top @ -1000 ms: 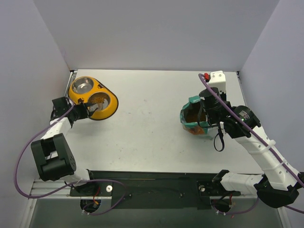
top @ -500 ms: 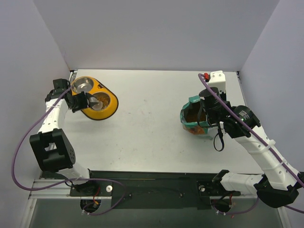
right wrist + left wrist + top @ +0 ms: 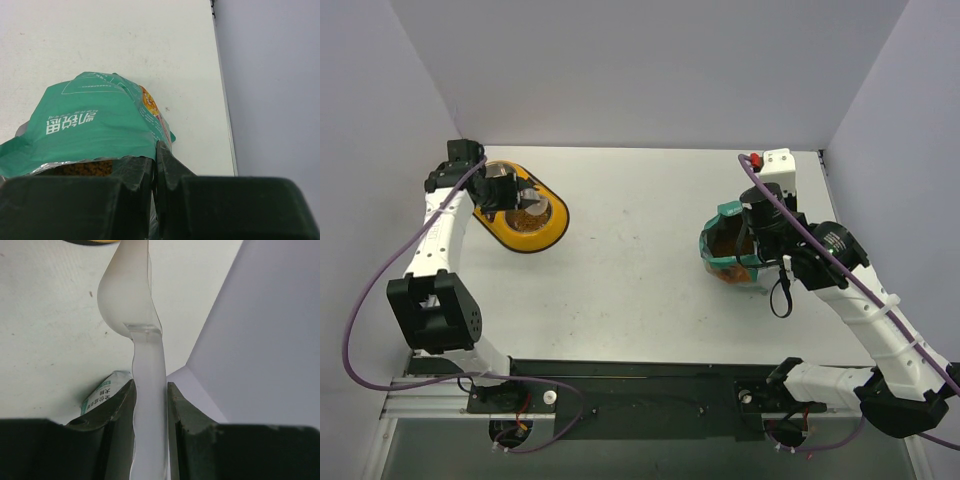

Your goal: Serve the pet food

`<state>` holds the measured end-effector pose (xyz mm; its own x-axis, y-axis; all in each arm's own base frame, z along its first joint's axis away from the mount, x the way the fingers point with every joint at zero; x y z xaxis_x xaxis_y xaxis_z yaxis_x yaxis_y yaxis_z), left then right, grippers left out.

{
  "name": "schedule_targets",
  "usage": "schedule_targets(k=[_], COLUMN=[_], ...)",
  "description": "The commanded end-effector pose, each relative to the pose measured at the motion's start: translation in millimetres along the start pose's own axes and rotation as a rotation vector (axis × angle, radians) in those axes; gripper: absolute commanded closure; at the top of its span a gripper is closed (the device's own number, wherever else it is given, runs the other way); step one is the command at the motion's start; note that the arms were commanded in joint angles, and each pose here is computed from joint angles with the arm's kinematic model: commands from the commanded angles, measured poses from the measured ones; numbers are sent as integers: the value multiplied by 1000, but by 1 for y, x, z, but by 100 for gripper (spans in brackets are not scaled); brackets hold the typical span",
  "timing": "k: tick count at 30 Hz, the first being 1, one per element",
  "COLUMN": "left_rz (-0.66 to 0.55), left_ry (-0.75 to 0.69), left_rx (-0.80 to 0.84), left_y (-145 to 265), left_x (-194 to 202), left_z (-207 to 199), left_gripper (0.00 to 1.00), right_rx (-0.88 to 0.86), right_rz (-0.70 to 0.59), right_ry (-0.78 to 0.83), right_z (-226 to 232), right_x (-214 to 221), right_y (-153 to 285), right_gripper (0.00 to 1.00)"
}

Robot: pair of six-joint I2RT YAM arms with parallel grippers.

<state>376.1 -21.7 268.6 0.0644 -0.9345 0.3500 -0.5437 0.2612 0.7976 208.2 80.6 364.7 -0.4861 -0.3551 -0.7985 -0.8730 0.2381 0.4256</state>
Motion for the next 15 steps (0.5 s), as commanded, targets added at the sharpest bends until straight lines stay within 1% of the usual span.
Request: schedule_targets(k=[1,2,3,4,5,7,8,9,10,15], left_rz=[52,88,152,184,243,311,370,395,432,560], left_ry=[-296,-360,-453,-502,-569,-655,-709,-743,-814,-1043], left_rx=[87,103,118,144,158,196,215,247,288,386], left_y=[25,28,28,32,35,46,53,61,75,132], left_x=[60,79,100,112,131,157,171,178,192,233], left_z=[-13,-12,-7,-7,0,8,13,13,16,45], left_gripper=[100,100,100,100,100,100,100,100,100,100], right_rx=[71,68,68,69,66,59,55,53,44,-23], right_rz=[33,41,44,52,55,64,68,67,69,79], right_ry=[19,16,9,4,0,-8,-9,-10,-13,-25], right_z=[-18,-18,-19,-20,-21,-21,-22,-22,-22,-15], right_x=[4,6,7,9,10,11,10,10,7,-3], right_y=[3,1,1,-1,-1,-3,-4,-5,-5,-7], right_gripper=[100,100,100,100,100,100,100,100,100,100])
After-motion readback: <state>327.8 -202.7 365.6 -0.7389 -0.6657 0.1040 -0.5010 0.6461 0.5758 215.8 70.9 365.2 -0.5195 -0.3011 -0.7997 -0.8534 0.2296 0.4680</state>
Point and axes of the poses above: each gripper's point midway between its finger pads, its own y axis back along the fingers, its own z axis along the line the jaws close on, x = y × z, the point moved 7 cm from there along y, back along the fingers, and after that the axes turned 8 degrees about y, right-handed, at the moved point
